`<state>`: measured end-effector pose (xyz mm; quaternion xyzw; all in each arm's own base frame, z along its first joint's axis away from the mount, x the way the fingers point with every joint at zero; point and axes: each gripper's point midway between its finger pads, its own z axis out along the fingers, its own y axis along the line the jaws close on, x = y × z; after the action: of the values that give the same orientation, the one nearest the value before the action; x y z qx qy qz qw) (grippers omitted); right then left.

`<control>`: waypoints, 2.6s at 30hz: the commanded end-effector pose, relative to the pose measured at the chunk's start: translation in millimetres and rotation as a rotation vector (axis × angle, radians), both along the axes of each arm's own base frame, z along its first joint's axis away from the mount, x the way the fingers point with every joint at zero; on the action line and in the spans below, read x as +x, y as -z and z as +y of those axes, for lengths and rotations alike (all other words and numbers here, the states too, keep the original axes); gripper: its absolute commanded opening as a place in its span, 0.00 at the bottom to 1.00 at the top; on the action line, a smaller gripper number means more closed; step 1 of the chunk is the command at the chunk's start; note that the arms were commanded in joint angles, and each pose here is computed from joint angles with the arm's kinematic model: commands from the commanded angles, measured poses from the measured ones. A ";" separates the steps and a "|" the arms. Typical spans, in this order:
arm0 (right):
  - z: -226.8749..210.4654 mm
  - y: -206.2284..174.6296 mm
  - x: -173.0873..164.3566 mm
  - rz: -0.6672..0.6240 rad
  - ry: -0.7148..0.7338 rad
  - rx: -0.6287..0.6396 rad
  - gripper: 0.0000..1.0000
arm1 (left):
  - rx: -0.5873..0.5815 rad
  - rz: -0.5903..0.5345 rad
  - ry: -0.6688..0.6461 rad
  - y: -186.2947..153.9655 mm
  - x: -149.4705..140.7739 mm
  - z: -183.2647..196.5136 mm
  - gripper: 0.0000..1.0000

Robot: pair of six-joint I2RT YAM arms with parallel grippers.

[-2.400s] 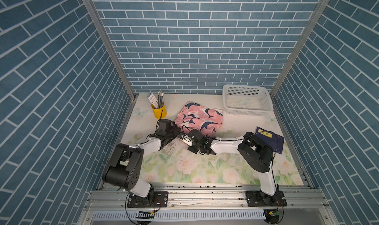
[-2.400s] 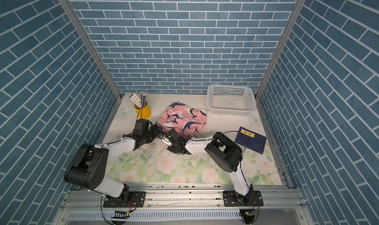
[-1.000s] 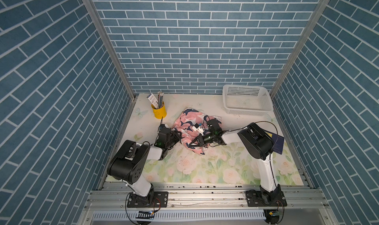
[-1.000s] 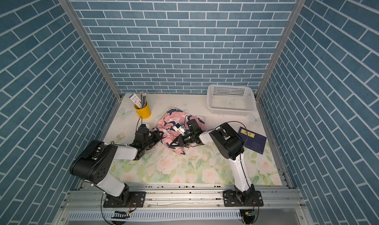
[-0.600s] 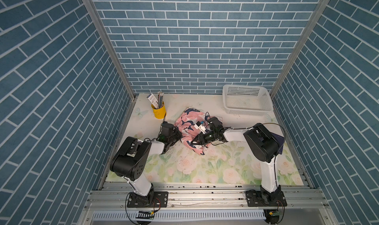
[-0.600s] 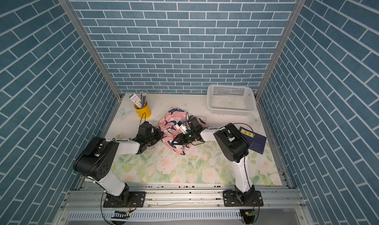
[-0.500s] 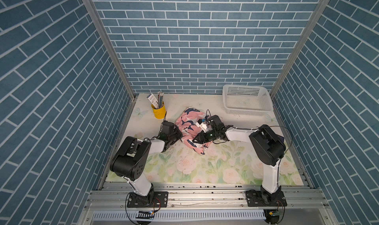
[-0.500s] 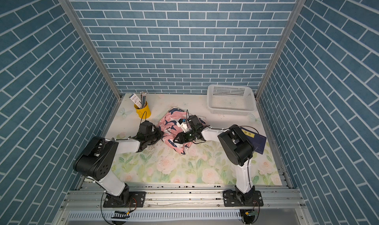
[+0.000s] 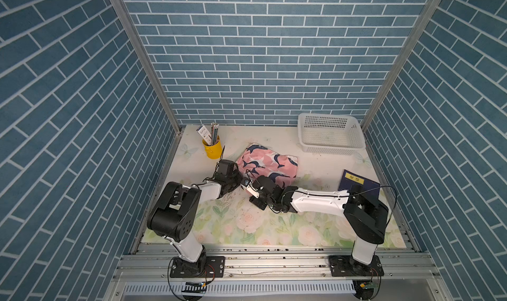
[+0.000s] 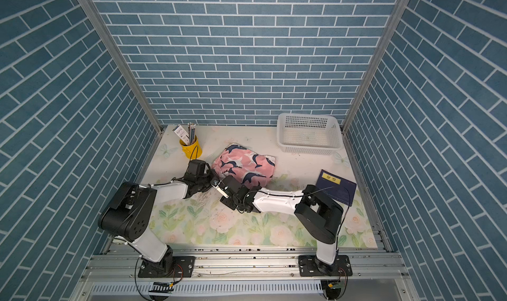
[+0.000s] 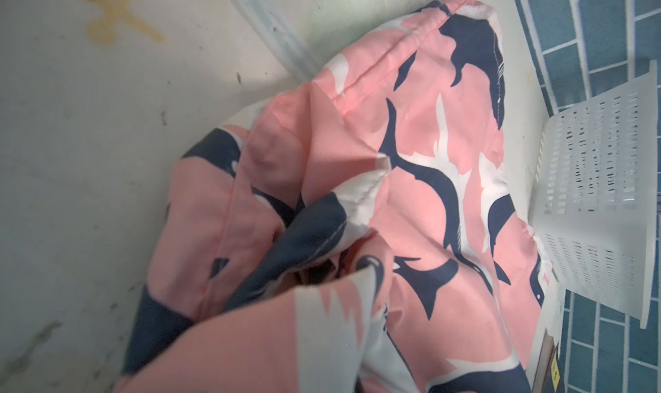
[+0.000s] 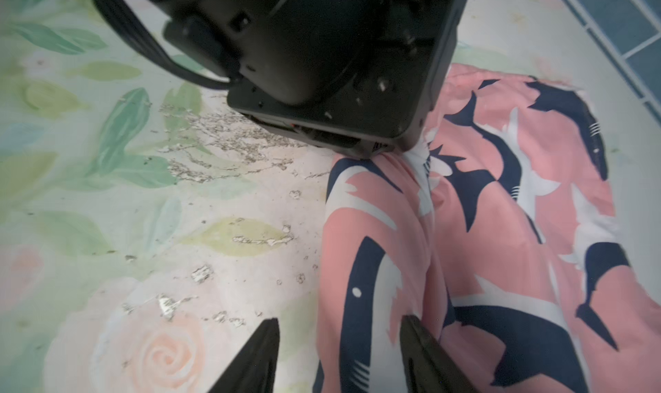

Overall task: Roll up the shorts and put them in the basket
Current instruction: Roll the shorts at the center of the board.

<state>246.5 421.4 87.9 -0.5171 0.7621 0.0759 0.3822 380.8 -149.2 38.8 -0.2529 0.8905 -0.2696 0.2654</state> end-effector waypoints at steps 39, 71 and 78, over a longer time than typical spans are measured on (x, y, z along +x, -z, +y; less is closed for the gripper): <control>4.9 36.6 13.7 1.025 -0.001 0.492 0.00 | 0.046 -0.225 -0.043 -57.7 -39.0 34.6 0.71; -29.0 65.7 39.8 1.053 0.159 0.476 0.18 | -0.055 -0.197 0.039 -5.8 14.8 -7.0 0.00; -71.2 51.5 69.4 0.682 0.290 0.283 0.41 | -0.003 -0.078 0.055 1.0 4.1 -4.9 0.00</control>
<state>303.6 387.3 43.5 -0.2712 0.8589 0.4128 0.1353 393.0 -160.2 45.4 -0.2158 0.8679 -0.3165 0.3163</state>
